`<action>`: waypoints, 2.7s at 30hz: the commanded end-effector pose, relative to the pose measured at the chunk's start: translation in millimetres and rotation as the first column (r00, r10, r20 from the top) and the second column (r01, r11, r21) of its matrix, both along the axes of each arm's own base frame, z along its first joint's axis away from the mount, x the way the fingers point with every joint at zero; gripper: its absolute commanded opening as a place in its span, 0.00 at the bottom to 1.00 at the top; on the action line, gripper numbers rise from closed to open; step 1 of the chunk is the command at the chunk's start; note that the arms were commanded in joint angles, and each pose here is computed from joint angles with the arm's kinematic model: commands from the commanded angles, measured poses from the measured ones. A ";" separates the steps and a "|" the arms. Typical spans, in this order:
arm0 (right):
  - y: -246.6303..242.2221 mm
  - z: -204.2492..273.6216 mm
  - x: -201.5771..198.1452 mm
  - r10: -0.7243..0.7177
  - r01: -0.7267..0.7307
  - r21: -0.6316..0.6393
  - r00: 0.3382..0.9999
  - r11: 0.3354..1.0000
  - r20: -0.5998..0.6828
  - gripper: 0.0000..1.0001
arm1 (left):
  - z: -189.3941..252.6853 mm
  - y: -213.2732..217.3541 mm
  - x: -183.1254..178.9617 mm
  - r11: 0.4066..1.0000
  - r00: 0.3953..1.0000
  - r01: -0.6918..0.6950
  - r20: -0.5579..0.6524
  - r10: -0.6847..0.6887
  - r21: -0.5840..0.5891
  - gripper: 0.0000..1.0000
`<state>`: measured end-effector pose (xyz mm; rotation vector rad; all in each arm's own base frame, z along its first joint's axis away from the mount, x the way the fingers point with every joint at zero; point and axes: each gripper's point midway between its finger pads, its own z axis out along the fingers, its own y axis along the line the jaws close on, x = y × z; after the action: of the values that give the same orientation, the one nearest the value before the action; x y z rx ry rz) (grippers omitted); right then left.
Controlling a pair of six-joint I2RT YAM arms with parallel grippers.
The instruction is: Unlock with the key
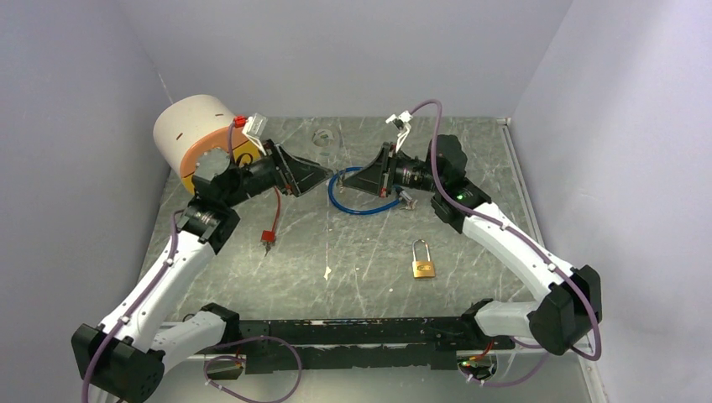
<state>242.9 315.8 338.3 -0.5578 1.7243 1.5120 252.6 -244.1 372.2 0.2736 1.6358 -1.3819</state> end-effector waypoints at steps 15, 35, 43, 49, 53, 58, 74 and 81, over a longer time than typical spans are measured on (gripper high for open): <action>14.5 0.4 -27.1 0.246 -0.236 -0.122 0.967 0.964 0.074 0.00 | 7.8 -21.3 -32.8 0.938 0.940 0.329 0.057 -0.337 0.111 0.39; 19.4 -7.9 -34.4 0.314 -0.303 -0.147 0.948 0.941 0.056 0.00 | -27.7 -18.9 -22.9 0.928 0.950 0.311 -0.030 -0.311 0.205 0.51; 21.6 -11.9 -27.9 0.281 -0.268 -0.168 0.958 0.949 0.060 0.00 | -38.1 -14.5 -8.5 0.937 0.971 0.239 -0.065 -0.230 0.257 0.50; 22.8 -15.0 -20.1 0.251 -0.237 -0.181 0.966 0.954 0.060 0.00 | -41.3 -11.9 -6.4 0.933 0.975 0.223 -0.077 -0.210 0.283 0.57; 24.1 -14.8 -22.4 0.274 -0.260 -0.178 0.960 0.949 0.056 0.00 | -45.2 -13.6 -10.3 0.923 0.966 0.259 -0.084 -0.246 0.285 0.55; 25.3 -14.5 -24.9 0.294 -0.281 -0.178 0.954 0.943 0.055 0.00 | -43.2 -17.9 -20.8 0.902 0.941 0.339 -0.080 -0.330 0.266 0.33; 22.8 -21.0 -32.8 0.340 -0.325 -0.197 0.939 0.925 0.050 0.00 | -40.8 -17.8 -27.0 0.898 0.933 0.356 -0.041 -0.358 0.260 0.41; 21.6 -24.3 -35.1 0.349 -0.335 -0.203 0.936 0.920 0.040 0.00 | -40.6 -17.9 -29.8 0.895 0.928 0.366 -0.031 -0.371 0.257 0.22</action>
<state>209.4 335.6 295.1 -0.9942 1.8830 1.5413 230.2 -261.9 315.5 0.7203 1.8979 -1.4231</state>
